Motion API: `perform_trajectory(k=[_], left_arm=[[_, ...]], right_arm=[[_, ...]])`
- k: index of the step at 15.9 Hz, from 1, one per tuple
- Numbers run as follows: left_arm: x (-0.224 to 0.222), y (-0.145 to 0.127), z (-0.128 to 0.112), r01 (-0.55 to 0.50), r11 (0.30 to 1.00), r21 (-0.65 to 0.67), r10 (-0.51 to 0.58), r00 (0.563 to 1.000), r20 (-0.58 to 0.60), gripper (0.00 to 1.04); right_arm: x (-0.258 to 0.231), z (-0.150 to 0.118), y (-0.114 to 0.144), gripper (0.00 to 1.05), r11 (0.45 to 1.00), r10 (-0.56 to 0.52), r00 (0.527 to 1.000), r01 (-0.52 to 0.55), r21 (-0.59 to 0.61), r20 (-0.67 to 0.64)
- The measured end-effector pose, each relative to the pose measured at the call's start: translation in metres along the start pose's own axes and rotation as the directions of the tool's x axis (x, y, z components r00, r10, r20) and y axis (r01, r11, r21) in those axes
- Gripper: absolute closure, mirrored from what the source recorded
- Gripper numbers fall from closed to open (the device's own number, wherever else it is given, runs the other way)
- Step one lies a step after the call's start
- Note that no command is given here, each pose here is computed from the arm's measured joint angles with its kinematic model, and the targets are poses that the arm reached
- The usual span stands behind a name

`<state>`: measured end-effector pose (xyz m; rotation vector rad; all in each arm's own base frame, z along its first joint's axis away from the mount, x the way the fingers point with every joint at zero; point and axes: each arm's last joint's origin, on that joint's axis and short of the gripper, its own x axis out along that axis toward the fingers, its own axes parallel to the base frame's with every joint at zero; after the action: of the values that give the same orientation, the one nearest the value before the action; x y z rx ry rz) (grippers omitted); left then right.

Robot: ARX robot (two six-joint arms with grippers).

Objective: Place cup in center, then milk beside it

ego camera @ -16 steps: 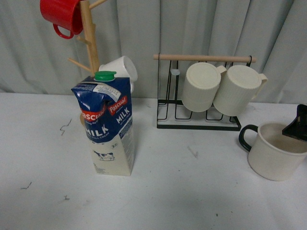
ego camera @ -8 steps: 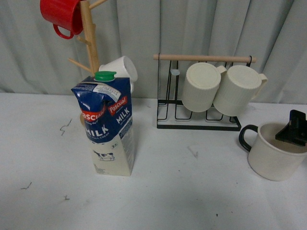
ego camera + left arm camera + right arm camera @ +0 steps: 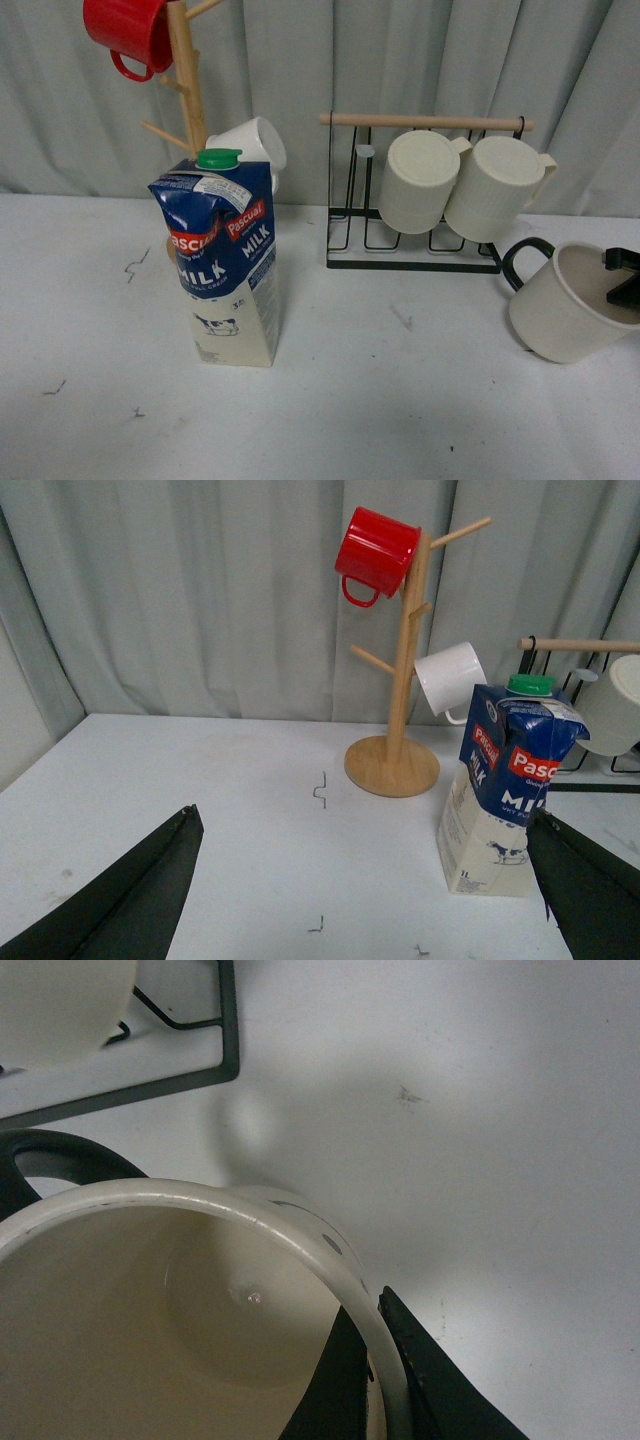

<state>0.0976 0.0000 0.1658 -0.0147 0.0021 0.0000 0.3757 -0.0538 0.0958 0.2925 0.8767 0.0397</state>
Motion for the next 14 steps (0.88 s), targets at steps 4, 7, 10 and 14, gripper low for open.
perform_trajectory(k=[4, 7, 10, 14], left_arm=[[0.0, 0.0, 0.0, 0.0, 1.0, 0.0, 0.0, 1.0, 0.0, 0.07], [0.0, 0.0, 0.0, 0.0, 1.0, 0.0, 0.0, 1.0, 0.0, 0.07], [0.0, 0.0, 0.0, 0.0, 1.0, 0.0, 0.0, 1.0, 0.0, 0.07], [0.0, 0.0, 0.0, 0.0, 1.0, 0.0, 0.0, 1.0, 0.0, 0.07]], right_arm=[[-0.012, 0.011, 0.021, 1.02, 0.999, 0.032, 0.999, -0.031, -0.044, 0.022], [-0.008, 0.009, 0.049, 1.02, 0.993, 0.069, 0.998, -0.07, -0.097, -0.01], [-0.004, 0.007, 0.074, 1.02, 0.983, 0.09, 0.995, -0.094, -0.157, -0.034], [0.013, 0.001, 0.08, 1.02, 0.979, 0.067, 0.993, -0.083, -0.186, -0.094]])
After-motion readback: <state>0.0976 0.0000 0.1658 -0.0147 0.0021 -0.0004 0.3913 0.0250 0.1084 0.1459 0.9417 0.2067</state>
